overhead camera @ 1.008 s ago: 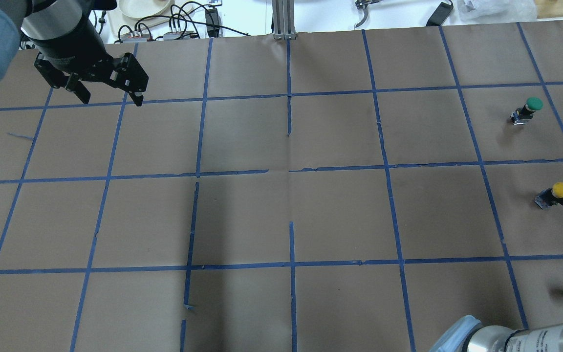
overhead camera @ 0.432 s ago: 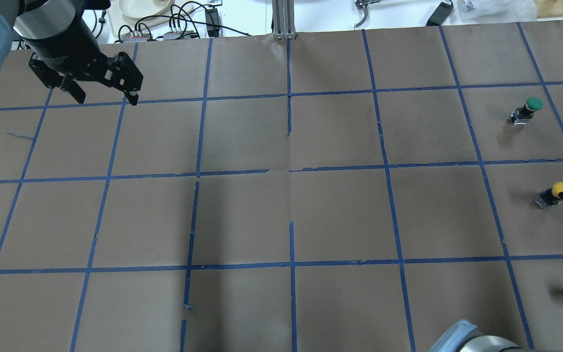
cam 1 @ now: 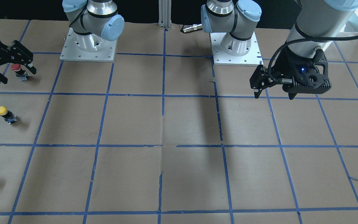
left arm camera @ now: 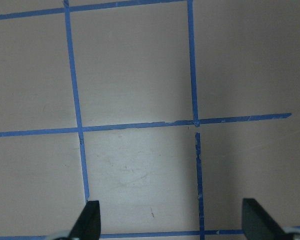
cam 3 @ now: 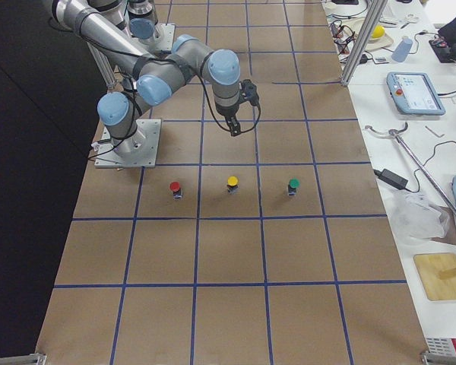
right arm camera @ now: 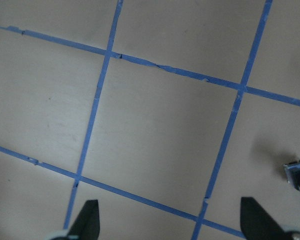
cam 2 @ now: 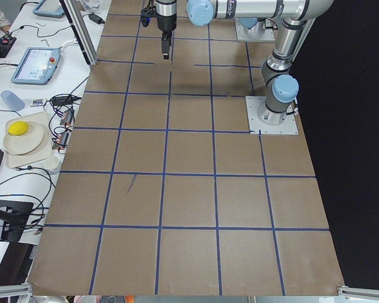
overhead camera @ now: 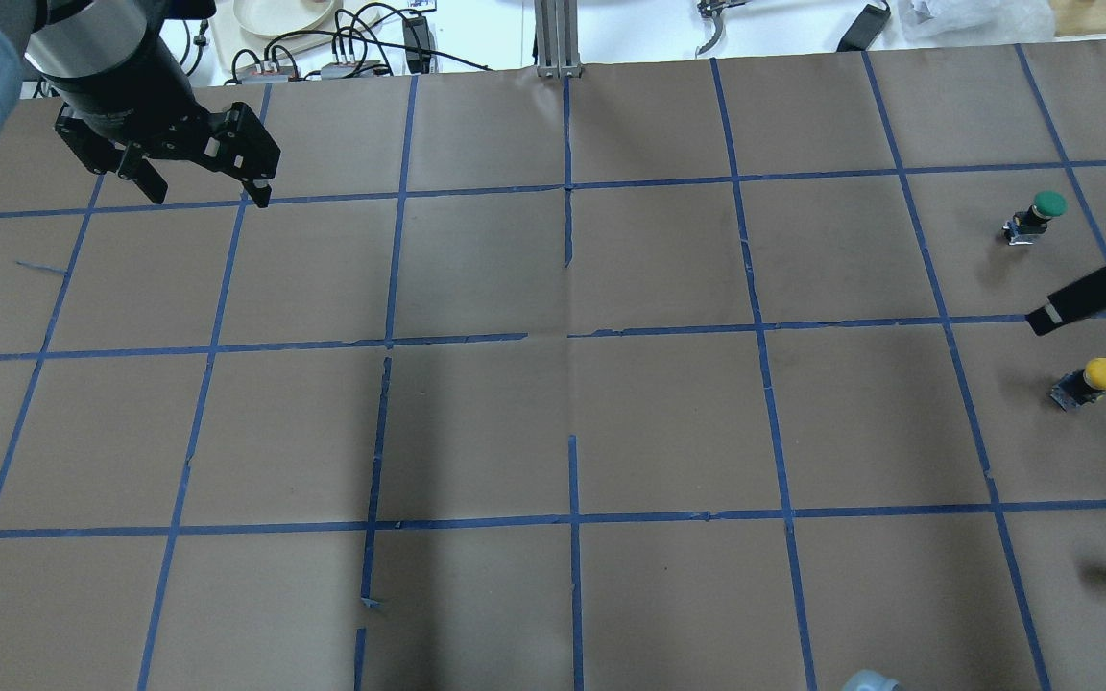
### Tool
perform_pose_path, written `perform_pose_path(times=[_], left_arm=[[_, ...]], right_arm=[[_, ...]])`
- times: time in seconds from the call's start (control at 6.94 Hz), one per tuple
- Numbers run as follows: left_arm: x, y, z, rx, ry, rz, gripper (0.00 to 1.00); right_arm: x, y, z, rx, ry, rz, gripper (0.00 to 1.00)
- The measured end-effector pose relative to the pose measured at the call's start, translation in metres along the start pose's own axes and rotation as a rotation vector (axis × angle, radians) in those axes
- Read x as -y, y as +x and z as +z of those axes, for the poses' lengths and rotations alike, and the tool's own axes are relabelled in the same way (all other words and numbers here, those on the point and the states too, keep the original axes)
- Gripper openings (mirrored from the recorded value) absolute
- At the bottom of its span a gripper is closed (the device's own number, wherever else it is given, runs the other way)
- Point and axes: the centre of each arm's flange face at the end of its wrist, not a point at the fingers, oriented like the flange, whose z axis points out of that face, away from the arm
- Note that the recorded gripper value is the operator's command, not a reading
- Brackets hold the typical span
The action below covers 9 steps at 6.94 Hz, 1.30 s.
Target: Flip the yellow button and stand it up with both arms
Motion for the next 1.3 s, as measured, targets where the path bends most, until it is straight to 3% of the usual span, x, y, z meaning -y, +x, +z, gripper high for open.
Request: perform_pose_path(times=[0.29,0.72,1.01,1.3], left_arm=[[0.0,0.0,0.0,-0.001,0.001,-0.001,1.0],[0.001,-0.001,0.001,-0.003,-0.004,-0.001,1.0],[0.002,-0.001,0.004,-0.005,-0.012,-0.002,1.0],[0.003,-0.001,0.005,-0.007,-0.012,-0.003,1.0]], right_arm=[[0.02,-0.076,-0.012,-0.068,-0.057,0.188,1.0],[0.024,-0.172,-0.03,-0.2,-0.092,0.347,1.0],[0.015,-0.192,-0.041,-0.218,-0.097,0.39,1.0],[0.003,-0.201,-0.051,-0.191,-0.073,0.399,1.0]])
